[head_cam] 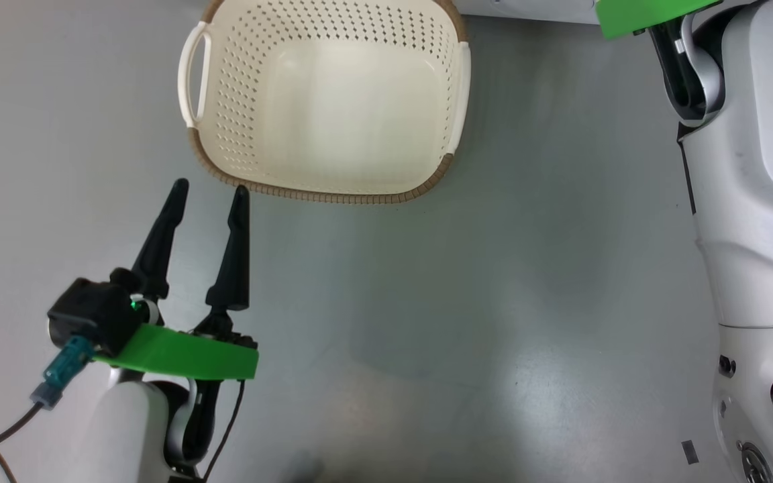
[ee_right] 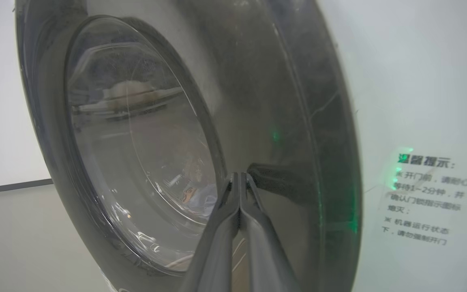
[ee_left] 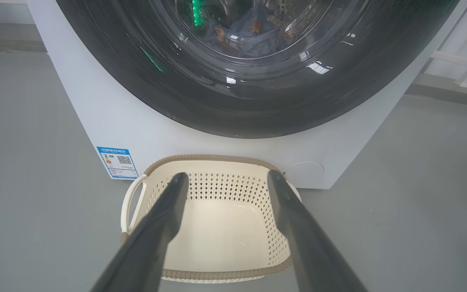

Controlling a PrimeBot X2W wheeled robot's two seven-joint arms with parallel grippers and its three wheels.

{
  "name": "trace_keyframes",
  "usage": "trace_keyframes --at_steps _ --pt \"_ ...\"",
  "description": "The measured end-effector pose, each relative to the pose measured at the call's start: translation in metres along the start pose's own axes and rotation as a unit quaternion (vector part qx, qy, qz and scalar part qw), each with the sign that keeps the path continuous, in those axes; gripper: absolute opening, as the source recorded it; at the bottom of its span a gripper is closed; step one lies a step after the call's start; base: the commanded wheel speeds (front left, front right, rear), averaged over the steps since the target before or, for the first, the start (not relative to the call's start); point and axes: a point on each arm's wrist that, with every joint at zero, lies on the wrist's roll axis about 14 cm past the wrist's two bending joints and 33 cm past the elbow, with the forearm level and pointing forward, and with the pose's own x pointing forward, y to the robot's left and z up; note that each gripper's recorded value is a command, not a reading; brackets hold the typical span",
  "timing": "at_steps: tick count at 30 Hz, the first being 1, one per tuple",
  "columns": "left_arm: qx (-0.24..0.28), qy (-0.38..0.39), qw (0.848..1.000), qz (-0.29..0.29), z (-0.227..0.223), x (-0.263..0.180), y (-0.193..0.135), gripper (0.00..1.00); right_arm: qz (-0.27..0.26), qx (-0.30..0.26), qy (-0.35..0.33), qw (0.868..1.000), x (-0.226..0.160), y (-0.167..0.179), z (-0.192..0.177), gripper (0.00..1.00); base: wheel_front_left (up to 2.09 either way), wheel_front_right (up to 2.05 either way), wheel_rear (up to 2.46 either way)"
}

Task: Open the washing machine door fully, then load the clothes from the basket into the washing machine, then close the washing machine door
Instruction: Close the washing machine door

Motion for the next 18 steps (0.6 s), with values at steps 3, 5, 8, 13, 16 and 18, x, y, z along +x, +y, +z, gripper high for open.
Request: trace_keyframes --at_steps 3,5,8,13,16,18 --pt "-0.001 0.001 1.0 -0.001 -0.001 0.001 -0.001 1.0 0.001 -0.003 0.001 1.0 0.001 -0.001 0.0 0.0 0.0 0.0 0.0" --pt "-0.002 0.0 1.0 -0.002 -0.001 0.001 -0.002 1.0 0.001 -0.004 0.0 1.0 0.001 -0.001 0.001 0.0 0.0 0.0 0.0" --pt "-0.003 -0.004 1.0 -0.004 0.003 0.001 -0.003 1.0 0.005 -0.004 -0.001 1.0 0.0 0.002 0.006 0.0 0.0 0.0 0.0" --pt "-0.004 -0.017 1.0 -0.006 0.013 0.0 -0.005 1.0 0.014 0.004 0.002 1.0 -0.008 0.009 0.011 0.0 0.0 0.0 0.0" --pt "-0.004 -0.026 1.0 -0.007 0.02 -0.001 -0.006 1.0 0.014 0.015 0.018 1.0 -0.022 0.011 0.005 0.0 0.0 0.0 0.0" --pt "-0.004 -0.032 0.999 -0.007 0.025 -0.001 -0.006 1.0 0.016 0.021 0.029 0.999 -0.033 0.015 0.001 0.0 0.0 0.0 0.0"
